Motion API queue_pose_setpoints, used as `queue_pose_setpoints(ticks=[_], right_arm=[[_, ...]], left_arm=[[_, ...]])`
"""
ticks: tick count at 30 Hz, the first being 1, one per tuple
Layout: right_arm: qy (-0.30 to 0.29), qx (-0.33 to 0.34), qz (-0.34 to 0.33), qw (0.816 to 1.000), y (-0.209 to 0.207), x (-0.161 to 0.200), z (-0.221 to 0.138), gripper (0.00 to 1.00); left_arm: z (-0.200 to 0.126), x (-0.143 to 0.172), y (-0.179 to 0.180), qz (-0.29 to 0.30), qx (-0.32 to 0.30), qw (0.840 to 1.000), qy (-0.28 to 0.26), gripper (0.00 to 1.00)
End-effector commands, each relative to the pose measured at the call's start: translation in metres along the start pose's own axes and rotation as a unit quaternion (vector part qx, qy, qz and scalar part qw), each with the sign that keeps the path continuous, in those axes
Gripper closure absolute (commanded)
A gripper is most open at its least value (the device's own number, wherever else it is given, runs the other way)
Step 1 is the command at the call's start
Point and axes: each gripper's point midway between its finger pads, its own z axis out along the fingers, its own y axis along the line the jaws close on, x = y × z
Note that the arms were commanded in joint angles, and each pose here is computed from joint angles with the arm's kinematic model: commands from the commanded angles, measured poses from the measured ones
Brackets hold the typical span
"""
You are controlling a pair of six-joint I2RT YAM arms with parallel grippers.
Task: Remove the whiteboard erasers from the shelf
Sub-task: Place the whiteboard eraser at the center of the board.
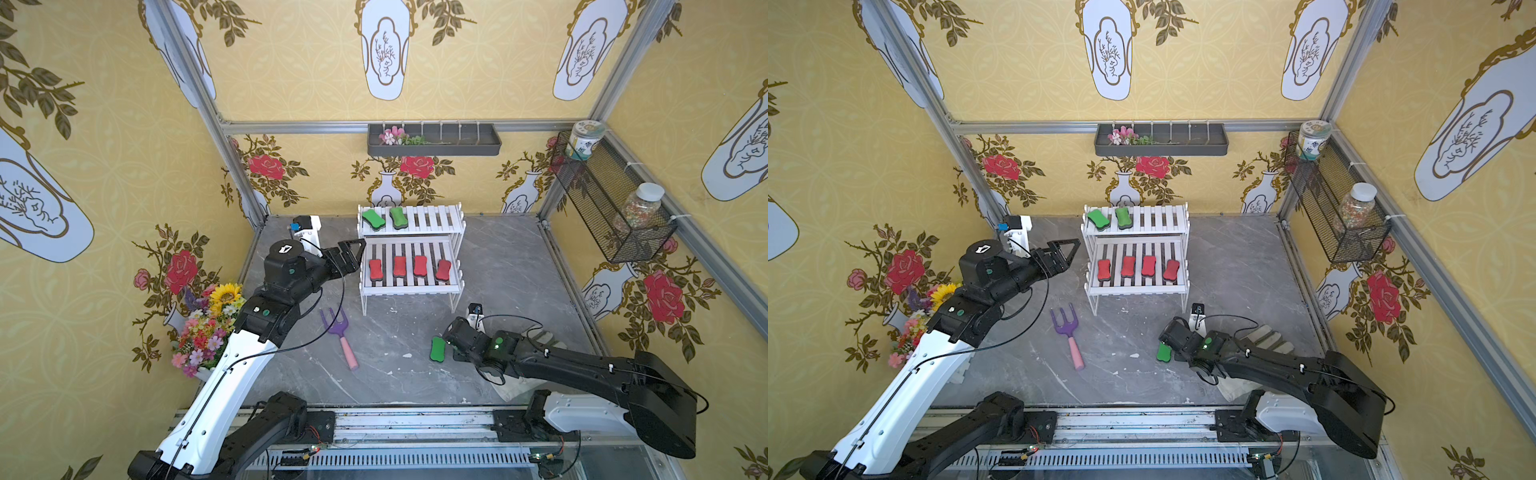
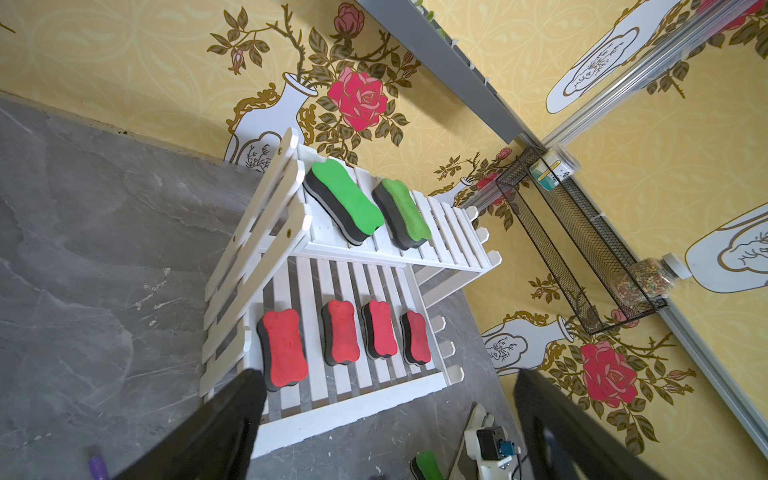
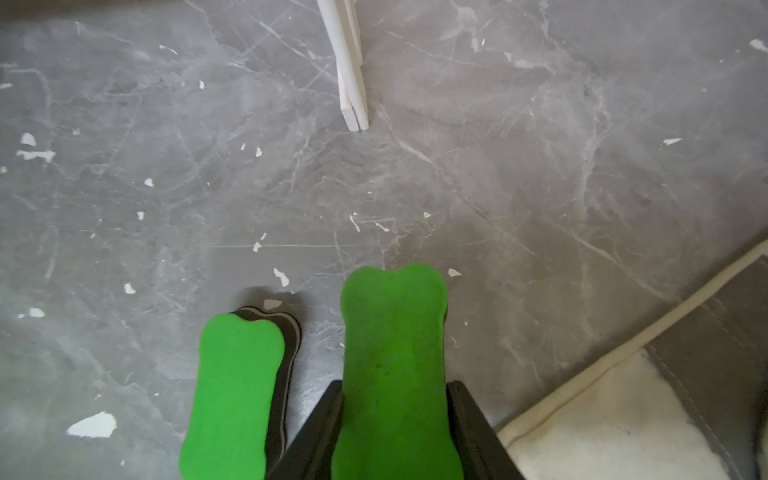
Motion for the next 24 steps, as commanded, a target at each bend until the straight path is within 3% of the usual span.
queue_pose_setpoints(ticks=[1, 4, 10, 20, 24], right_arm=[[-0.015, 0.003, 0.018, 1.000, 0.002, -0.004, 0.005, 0.52], [-0.008, 0.006, 0.021, 1.000, 0.000, 0.000, 0.008, 0.40], [-0.010, 0.003, 0.031, 0.999, -0.002, 0.000, 0.005, 0.29], [-0.061, -0.051, 0.039, 0.996, 0.011, -0.037, -0.038, 0.27], [-0.072, -0.050, 0.036, 0.996, 0.012, -0.047, -0.049, 0.27]], left_arm=[[0.001, -0.002, -0.003, 0.005, 0.007, 1.000, -0.001, 0.01], [0.002, -0.003, -0.005, 0.007, 0.010, 1.000, -0.001, 0.01], [0.004, -0.003, -0.005, 0.008, 0.011, 1.000, 0.004, 0.01], [0.011, -0.012, -0.018, 0.022, 0.016, 0.999, 0.019, 0.05], [0.019, -0.019, -0.025, 0.046, -0.010, 0.998, 0.030, 0.09]])
